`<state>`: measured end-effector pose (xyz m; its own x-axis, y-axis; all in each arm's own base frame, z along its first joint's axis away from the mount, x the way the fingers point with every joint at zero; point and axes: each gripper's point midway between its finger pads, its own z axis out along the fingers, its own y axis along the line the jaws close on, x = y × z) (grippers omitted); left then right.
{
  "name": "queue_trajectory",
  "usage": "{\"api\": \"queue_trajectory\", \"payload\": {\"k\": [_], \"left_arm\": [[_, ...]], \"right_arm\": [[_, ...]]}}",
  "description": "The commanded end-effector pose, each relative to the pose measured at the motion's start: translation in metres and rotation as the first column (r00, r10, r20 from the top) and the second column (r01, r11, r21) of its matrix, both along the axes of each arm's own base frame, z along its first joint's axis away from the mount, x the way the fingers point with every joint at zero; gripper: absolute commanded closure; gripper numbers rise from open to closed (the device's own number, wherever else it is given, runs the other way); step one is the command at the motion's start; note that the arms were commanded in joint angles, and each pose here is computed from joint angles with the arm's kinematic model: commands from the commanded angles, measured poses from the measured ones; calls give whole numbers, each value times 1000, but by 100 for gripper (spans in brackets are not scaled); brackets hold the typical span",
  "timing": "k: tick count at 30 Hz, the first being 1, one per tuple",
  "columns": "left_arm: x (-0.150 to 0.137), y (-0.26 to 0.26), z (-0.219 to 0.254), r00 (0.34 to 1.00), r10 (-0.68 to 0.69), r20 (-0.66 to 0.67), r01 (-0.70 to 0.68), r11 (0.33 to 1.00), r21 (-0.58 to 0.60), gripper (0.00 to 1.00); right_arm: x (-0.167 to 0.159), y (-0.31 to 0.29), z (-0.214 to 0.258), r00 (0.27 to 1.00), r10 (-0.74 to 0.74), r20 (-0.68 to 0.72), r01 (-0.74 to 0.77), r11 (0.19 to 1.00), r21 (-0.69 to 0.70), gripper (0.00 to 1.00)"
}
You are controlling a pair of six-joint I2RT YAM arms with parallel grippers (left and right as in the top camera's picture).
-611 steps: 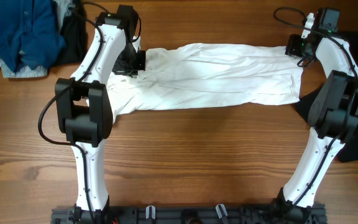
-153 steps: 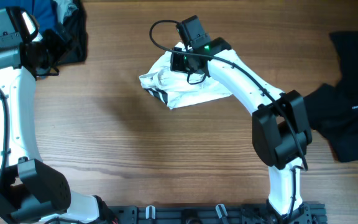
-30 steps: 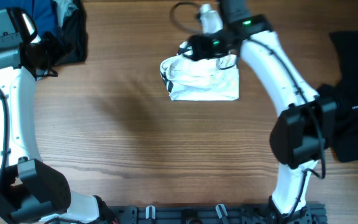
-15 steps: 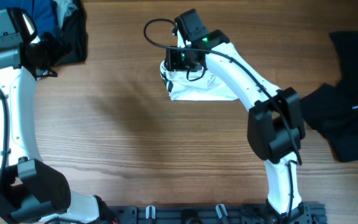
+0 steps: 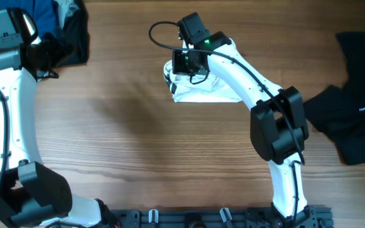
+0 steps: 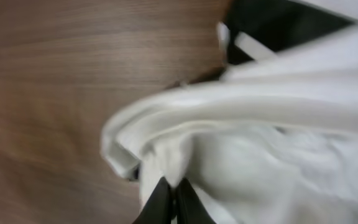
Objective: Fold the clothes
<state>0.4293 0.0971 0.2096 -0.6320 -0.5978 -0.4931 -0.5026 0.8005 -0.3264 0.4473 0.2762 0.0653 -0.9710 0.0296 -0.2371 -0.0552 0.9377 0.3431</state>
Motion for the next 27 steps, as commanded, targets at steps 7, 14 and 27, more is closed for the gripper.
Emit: {"api": "queue_trajectory", "payload": {"k": [7, 14, 27], "left_arm": [[1, 2, -6, 1000, -3, -17, 3, 1000, 14, 0], [1, 2, -6, 1000, -3, -14, 3, 1000, 15, 0], [3, 3, -5, 1000, -3, -8, 3, 1000, 17, 0]], "right_arm": [[-13, -116, 113, 997, -42, 72, 46, 997, -58, 96], [-29, -129, 94, 999, 32, 6, -31, 995, -90, 96], [5, -45, -3, 930, 328, 166, -326, 944, -44, 52]]}}
